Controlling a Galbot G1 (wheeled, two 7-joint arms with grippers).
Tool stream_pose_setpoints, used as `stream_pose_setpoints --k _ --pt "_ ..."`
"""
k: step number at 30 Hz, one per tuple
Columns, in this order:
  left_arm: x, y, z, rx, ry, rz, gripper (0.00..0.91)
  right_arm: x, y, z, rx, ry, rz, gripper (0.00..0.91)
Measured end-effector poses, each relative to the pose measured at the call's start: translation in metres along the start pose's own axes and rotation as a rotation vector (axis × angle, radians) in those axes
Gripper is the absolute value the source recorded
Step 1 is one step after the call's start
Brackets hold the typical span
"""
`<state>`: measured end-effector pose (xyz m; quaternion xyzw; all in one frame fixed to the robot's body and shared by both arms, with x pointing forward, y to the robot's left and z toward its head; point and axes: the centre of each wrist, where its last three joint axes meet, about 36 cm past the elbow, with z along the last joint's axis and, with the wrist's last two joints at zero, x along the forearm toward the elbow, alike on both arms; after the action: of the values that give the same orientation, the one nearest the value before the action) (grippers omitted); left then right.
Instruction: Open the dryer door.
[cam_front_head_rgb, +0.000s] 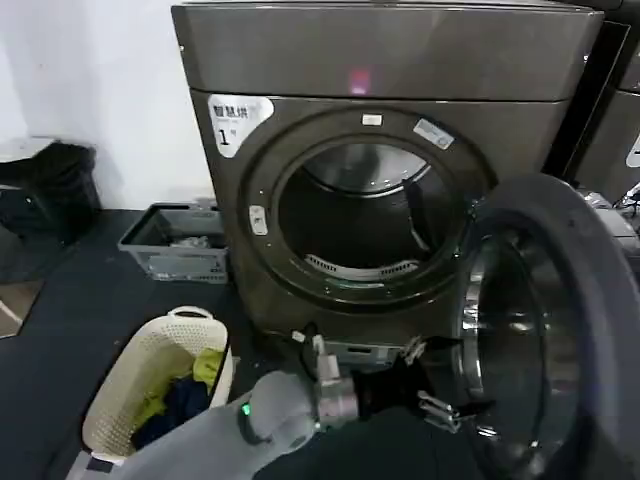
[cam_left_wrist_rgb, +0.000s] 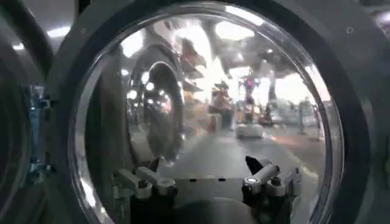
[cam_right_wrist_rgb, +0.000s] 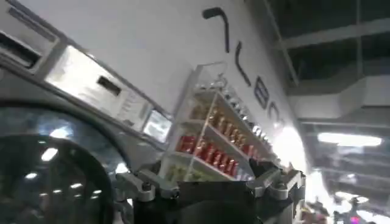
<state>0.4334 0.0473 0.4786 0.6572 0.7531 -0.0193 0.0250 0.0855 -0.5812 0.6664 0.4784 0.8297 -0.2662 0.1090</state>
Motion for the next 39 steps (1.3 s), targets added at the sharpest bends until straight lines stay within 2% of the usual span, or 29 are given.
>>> stream_pose_setpoints --k 10,22,39 --pt "-0.040 0.010 0.003 -0.009 -0.011 0.024 0.907 0.006 -0.029 -0.012 0.060 -0.007 0.095 0.907" --pt "-0.074 0.028 -0.006 -0.031 -0.025 0.024 0.907 0.005 -0.054 -0.018 0.135 -0.001 0.182 0.907" --pt "-0.111 0.047 -0.010 -0.040 -0.026 0.011 0.907 0.008 -0.080 -0.030 0.171 -0.001 0.236 0.907"
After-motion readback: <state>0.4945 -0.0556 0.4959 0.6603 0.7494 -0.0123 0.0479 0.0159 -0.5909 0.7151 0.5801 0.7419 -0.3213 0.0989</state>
